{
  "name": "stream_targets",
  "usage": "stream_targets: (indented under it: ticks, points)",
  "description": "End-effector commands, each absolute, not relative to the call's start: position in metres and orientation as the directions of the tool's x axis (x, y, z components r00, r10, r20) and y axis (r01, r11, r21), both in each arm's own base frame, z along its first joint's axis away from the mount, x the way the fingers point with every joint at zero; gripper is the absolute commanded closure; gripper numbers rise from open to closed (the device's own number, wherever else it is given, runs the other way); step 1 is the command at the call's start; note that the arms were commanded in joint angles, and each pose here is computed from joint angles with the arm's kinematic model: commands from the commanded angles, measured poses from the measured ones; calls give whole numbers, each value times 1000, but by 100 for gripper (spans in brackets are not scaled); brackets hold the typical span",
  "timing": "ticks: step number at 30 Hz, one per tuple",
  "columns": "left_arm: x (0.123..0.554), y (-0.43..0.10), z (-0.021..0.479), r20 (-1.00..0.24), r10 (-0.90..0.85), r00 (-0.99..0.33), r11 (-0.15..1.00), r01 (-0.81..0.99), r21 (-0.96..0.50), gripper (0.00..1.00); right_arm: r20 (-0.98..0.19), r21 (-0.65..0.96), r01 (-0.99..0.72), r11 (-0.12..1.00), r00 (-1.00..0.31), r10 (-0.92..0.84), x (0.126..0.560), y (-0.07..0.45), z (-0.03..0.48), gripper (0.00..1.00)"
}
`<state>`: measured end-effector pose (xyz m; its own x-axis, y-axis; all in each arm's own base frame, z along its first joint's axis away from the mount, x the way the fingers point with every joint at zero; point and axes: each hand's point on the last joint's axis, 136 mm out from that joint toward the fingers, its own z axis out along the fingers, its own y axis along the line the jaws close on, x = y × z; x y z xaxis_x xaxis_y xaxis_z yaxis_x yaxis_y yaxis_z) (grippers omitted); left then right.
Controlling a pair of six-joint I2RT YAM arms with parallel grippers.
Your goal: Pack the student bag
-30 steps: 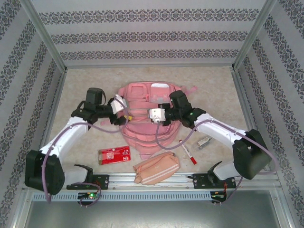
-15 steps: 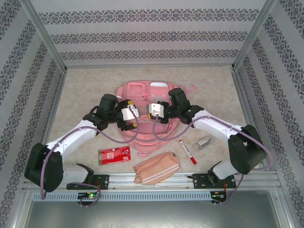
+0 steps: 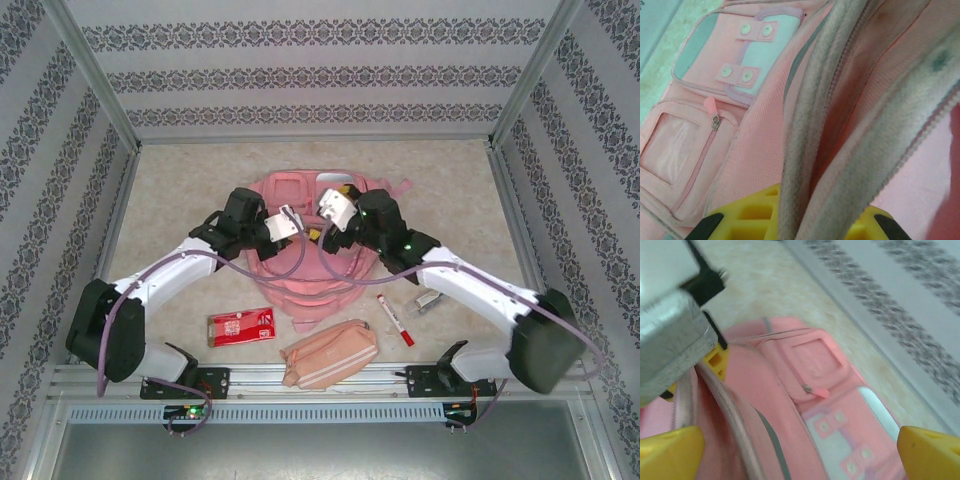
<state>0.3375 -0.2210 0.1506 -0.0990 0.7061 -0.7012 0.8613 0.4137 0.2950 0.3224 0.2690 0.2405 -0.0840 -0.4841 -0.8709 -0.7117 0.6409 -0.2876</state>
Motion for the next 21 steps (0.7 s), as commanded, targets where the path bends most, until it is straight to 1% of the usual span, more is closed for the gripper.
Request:
stream_targets:
  ticks: [1, 2, 4, 5, 6, 9, 11, 12, 15, 16, 17, 18, 19, 21]
  points:
    - [354, -231, 163, -755, 627, -190, 513, 830, 218, 100, -879, 68, -404, 912, -457, -137, 308, 206, 238, 2]
    - [358, -232, 163, -760, 617, -205, 528, 824, 206, 100, -842, 177, -328, 928, -538, -30, 297, 192, 230, 2]
    - [366, -238, 165, -774, 585, -241, 554, 816, 165, 100, -722, 394, -159, 905, -663, 198, 275, 171, 216, 2]
    - [372, -239, 165, -775, 570, -272, 577, 804, 142, 100, -618, 492, -33, 870, -717, 322, 262, 160, 204, 2]
    - [378, -240, 165, -773, 557, -306, 604, 787, 124, 100, -511, 550, 77, 832, -757, 408, 246, 154, 187, 5]
    - [397, -237, 162, -763, 530, -371, 672, 733, 111, 97, -197, 653, 319, 686, -804, 561, 200, 162, 141, 18]
    - [405, -239, 159, -769, 524, -366, 683, 720, 123, 97, -61, 654, 411, 635, -808, 586, 178, 168, 119, 24]
    - [410, -239, 157, -771, 521, -366, 692, 710, 131, 97, -29, 648, 421, 634, -819, 573, 169, 171, 112, 28]
    - [420, -242, 148, -769, 505, -391, 709, 697, 112, 97, 57, 532, 511, 675, -817, 574, 143, 159, 88, 29]
    - [421, -246, 146, -770, 495, -402, 707, 702, 89, 96, 97, 510, 545, 665, -805, 585, 137, 160, 84, 30]
    - [421, -251, 146, -774, 481, -411, 703, 709, 61, 96, 156, 472, 611, 636, -768, 621, 128, 161, 77, 33]
    - [420, -255, 148, -780, 466, -417, 698, 716, 34, 96, 204, 453, 648, 612, -744, 636, 122, 167, 74, 33]
    - [420, -259, 150, -788, 449, -421, 696, 717, 13, 96, 225, 448, 664, 598, -732, 644, 119, 174, 73, 30]
    - [419, -260, 155, -802, 425, -420, 703, 711, 0, 96, 249, 413, 721, 557, -678, 692, 115, 184, 73, 32]
